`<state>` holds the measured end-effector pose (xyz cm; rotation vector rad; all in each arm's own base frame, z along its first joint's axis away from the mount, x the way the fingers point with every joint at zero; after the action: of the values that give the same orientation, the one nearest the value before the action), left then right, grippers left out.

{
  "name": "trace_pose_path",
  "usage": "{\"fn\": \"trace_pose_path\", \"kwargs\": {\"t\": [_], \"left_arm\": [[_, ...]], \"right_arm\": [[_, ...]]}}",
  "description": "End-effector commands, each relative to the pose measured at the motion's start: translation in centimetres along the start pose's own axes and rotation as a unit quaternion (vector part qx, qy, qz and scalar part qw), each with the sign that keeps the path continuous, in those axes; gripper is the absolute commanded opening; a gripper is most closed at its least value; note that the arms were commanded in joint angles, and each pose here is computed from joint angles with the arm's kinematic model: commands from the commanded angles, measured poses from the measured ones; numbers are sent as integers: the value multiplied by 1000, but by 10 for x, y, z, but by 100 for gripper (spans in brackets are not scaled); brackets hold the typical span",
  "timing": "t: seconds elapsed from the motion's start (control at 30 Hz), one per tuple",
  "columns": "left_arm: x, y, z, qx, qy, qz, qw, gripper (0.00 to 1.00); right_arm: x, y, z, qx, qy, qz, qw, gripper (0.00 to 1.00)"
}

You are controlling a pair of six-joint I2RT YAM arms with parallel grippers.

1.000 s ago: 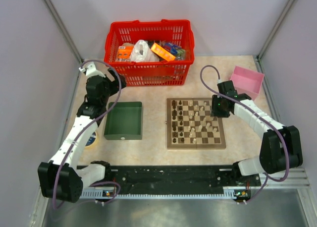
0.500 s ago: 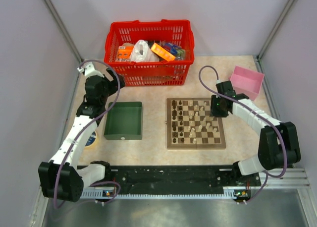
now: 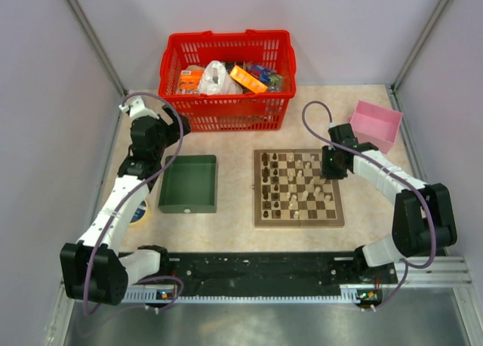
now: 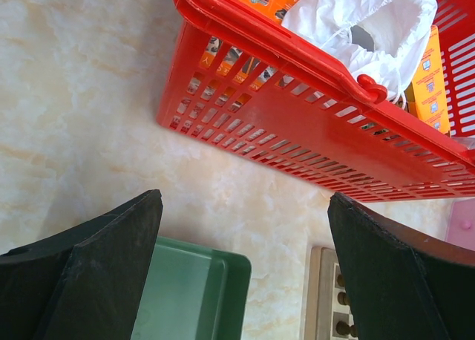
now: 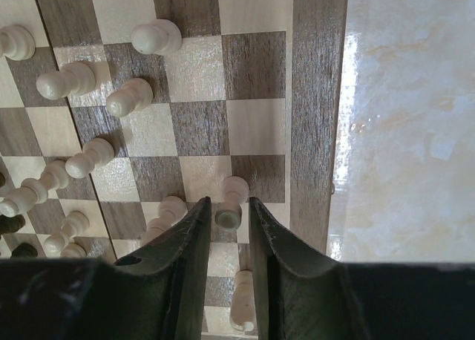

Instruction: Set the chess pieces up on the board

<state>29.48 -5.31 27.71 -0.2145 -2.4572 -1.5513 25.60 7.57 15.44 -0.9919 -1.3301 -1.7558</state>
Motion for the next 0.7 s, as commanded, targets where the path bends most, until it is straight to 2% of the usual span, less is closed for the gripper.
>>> {"fn": "trace_pose_path", "kwargs": {"t": [0.0, 0.17, 0.27, 0.67], "left_arm": [[0, 7, -1, 10, -8, -27, 1000, 99], [1, 7, 1, 11, -7, -29, 1000, 99], [1, 6, 2, 11, -5, -28, 1000, 99], [-1, 4, 5, 12, -3, -23, 1000, 99]], "right_arm": [[0, 6, 0, 3, 5, -8, 1000, 25], [0, 6, 0, 4, 4, -6, 1000, 25], [3, 9, 1, 3, 4, -11, 1000, 20], [11, 45, 12, 1, -8, -64, 998, 18]]}}
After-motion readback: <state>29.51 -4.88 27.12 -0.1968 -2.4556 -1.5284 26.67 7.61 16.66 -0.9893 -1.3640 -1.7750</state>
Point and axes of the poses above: each gripper's point midway between its finger pads, its own x axis back along the fingers, its own z axis along the line the jaws close on, y = z × x, the point moved 10 cm from there along x, back along the fingers, and after that the axes turned 6 degrees about -x, right-handed, at the moved point
